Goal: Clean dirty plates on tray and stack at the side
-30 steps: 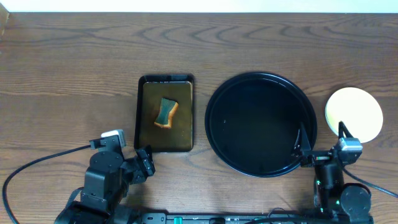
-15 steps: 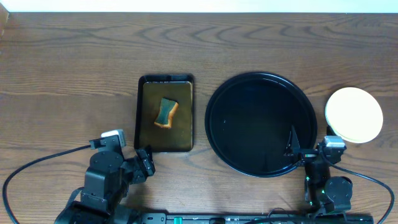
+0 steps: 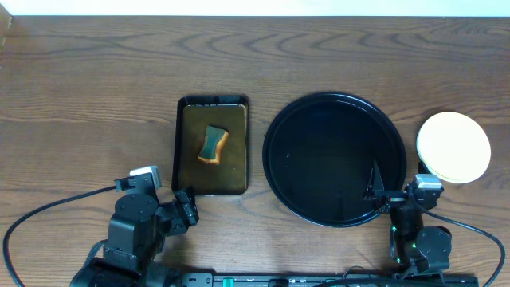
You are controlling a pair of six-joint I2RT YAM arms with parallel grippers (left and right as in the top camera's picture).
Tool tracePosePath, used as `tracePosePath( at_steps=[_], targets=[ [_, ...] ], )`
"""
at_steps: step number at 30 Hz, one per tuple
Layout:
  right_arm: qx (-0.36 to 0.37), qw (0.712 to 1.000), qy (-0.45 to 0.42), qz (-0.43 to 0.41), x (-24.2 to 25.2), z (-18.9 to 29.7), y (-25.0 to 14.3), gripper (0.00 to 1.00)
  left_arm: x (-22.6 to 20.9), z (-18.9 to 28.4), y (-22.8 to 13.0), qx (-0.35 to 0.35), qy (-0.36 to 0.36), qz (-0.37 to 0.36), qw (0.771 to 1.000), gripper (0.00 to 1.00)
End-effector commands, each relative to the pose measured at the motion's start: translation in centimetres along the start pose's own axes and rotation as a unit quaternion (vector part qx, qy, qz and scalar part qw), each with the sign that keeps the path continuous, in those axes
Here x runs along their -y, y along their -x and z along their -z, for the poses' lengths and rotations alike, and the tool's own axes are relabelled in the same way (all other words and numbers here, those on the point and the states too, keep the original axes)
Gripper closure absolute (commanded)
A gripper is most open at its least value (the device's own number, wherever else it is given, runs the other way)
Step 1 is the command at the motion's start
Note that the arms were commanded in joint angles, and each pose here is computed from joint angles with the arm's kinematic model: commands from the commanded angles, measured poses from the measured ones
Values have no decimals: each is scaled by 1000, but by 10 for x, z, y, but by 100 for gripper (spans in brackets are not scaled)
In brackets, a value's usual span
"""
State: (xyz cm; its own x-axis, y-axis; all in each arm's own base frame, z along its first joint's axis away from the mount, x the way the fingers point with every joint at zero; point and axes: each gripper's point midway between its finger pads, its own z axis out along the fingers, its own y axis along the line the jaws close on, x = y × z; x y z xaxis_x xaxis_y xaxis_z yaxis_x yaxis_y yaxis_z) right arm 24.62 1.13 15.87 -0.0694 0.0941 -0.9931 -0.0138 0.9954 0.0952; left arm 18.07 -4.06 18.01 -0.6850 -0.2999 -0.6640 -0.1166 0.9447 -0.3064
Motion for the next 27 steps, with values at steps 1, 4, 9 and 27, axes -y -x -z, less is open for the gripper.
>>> tracePosePath(
  at_steps=[1, 4, 9, 27],
  targets=[
    [1, 1000, -4, 2, 2, 0, 0, 1, -2, 0, 0, 2, 7, -6, 1000, 16],
    [1, 1000, -4, 2, 2, 0, 0, 1, -2, 0, 0, 2, 7, -6, 1000, 16],
    [1, 1000, -4, 2, 2, 0, 0, 1, -3, 0, 0, 1, 7, -6, 1000, 16],
    [1, 1000, -4, 2, 2, 0, 0, 1, -33, -41, 20, 192, -14, -1, 981, 16]
  ],
)
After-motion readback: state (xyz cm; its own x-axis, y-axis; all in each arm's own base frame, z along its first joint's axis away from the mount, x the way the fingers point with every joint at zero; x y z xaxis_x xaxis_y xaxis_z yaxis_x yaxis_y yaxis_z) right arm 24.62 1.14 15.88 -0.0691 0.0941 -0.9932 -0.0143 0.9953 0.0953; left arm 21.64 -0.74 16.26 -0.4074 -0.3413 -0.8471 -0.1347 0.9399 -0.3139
